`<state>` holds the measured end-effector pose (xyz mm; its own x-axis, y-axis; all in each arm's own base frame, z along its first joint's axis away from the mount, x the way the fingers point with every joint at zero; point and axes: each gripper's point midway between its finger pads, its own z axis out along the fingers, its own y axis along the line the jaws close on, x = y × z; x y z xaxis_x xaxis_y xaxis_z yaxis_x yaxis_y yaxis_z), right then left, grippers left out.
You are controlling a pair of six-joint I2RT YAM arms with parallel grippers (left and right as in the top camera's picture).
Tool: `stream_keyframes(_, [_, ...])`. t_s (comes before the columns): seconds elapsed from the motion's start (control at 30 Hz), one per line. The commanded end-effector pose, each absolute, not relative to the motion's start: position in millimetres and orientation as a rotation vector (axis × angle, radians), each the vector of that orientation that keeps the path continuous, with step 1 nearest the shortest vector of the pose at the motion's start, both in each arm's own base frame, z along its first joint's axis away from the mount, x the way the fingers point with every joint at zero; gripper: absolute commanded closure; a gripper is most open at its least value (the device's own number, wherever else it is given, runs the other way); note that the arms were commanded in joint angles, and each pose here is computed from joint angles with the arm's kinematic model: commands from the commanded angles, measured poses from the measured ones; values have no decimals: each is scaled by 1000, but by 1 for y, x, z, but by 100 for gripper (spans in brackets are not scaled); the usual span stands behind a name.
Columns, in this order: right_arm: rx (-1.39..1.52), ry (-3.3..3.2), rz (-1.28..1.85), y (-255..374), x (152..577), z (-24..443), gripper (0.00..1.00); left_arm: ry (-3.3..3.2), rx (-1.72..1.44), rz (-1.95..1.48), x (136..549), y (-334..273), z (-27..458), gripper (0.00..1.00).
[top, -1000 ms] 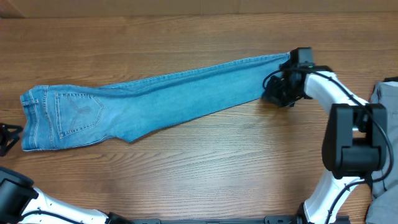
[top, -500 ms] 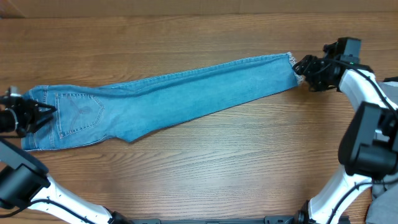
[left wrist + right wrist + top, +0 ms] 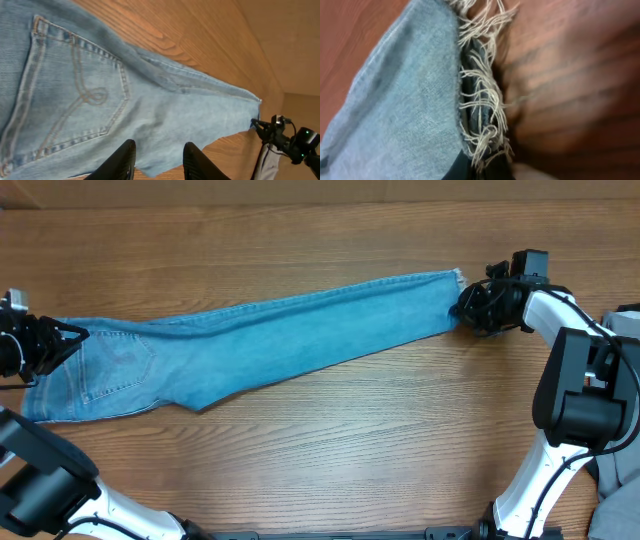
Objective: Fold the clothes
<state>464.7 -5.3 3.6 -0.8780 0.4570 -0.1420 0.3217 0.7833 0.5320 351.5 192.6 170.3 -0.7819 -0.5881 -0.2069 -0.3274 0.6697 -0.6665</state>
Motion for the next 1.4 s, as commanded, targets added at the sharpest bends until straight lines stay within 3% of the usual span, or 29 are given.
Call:
stream_keyframes(0.0, [697, 2745, 570, -44, 454, 3, 96, 2465, -645, -829, 354, 193, 185, 65])
stream_keyframes(0.13, [908, 2778, 388, -96, 422, 18, 96, 2461, -634, -840, 356, 190, 186, 65])
stream_keyframes(0.27, [1072, 2851, 398, -111, 380, 28, 93, 2469, -615, -844, 359, 184, 186, 64])
stream_keyframes(0.4, [1287, 2851, 340, -128, 348, 41, 60, 2486, -581, -857, 364, 173, 186, 62])
stream_keyframes(0.5, [1254, 2771, 424, -131, 352, 71, 55, 2508, -521, -863, 370, 160, 185, 61])
stream_keyframes(0.6, [1005, 2669, 660, -107, 373, 117, 62, 2570, -458, -832, 374, 144, 180, 67])
stream_keyframes(0.67, [896, 2610, 807, -82, 383, 142, 75, 2625, -409, -786, 377, 133, 174, 73])
stream_keyframes(0.73, [807, 2608, 886, -56, 388, 153, 88, 2668, -346, -749, 383, 120, 170, 85])
stream_keyframes(0.8, [726, 2652, 907, -29, 391, 150, 96, 2709, -282, -706, 387, 107, 166, 96])
stream_keyframes(0.93, [517, 2754, 954, 44, 393, 127, 96, 2786, -110, -610, 397, 73, 158, 96])
stream_keyframes(1.13, [423, 2816, 1032, 136, 394, 76, 96, 2813, 227, -582, 404, 12, 154, 96])
stream_keyframes(1.37, [400, 2787, 1136, 198, 414, 28, 96, 2857, 456, -524, 406, -39, 136, 96])
